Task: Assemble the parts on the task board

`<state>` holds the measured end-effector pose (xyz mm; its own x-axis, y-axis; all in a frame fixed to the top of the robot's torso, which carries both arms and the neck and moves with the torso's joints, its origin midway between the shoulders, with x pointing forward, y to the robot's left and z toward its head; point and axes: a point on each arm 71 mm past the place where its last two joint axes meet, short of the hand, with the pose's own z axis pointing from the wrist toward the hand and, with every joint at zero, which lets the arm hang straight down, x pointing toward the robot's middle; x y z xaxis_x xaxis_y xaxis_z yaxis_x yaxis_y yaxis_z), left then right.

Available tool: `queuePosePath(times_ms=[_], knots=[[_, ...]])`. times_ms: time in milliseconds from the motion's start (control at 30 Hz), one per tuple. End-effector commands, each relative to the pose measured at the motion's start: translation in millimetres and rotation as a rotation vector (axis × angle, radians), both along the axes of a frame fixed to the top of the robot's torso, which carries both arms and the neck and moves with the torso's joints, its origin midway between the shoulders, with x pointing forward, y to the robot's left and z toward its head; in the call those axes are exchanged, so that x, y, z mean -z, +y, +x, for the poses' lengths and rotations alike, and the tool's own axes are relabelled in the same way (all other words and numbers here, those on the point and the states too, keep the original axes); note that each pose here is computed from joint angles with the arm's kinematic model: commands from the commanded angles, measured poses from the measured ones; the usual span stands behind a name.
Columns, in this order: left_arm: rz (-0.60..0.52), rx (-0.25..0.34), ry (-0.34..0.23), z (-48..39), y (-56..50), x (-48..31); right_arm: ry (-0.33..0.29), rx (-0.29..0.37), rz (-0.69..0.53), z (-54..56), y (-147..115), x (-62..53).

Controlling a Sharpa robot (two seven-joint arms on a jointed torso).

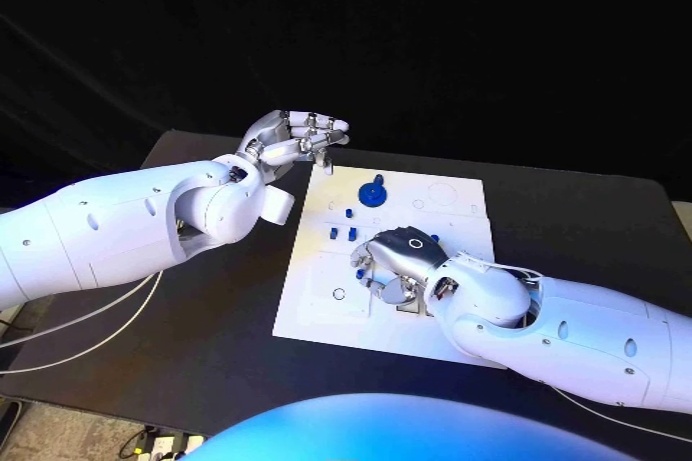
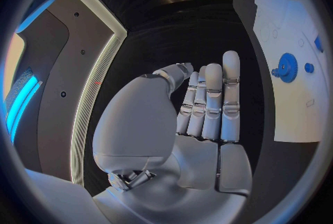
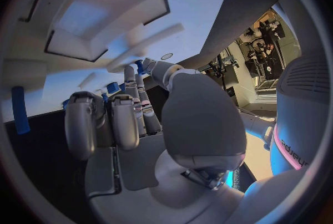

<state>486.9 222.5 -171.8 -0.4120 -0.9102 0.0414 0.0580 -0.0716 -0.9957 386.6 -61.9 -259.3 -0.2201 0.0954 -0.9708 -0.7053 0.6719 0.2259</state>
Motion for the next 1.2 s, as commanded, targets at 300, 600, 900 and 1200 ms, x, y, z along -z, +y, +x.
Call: queuePosePath(times_ms=[300, 600, 900, 1200], knots=[[-0.006, 0.004, -0.001, -0.1, 0.5, -0.8, -0.055, 0.037, 0.078, -5.0, -21.8, -13.9], [-0.004, 0.002, 0.001, -0.4, 2.9, -0.7, -0.020, 0.147, 0.114, 16.7, -68.9, -47.7], [-0.003, 0.003, 0.002, -0.5, 3.0, -0.5, 0.038, 0.213, -0.054, 44.7, -112.6, -62.8], [-0.004, 0.002, -0.002, -0.3, 2.4, -0.7, 0.056, 0.203, -0.128, 50.7, -119.0, -56.5]])
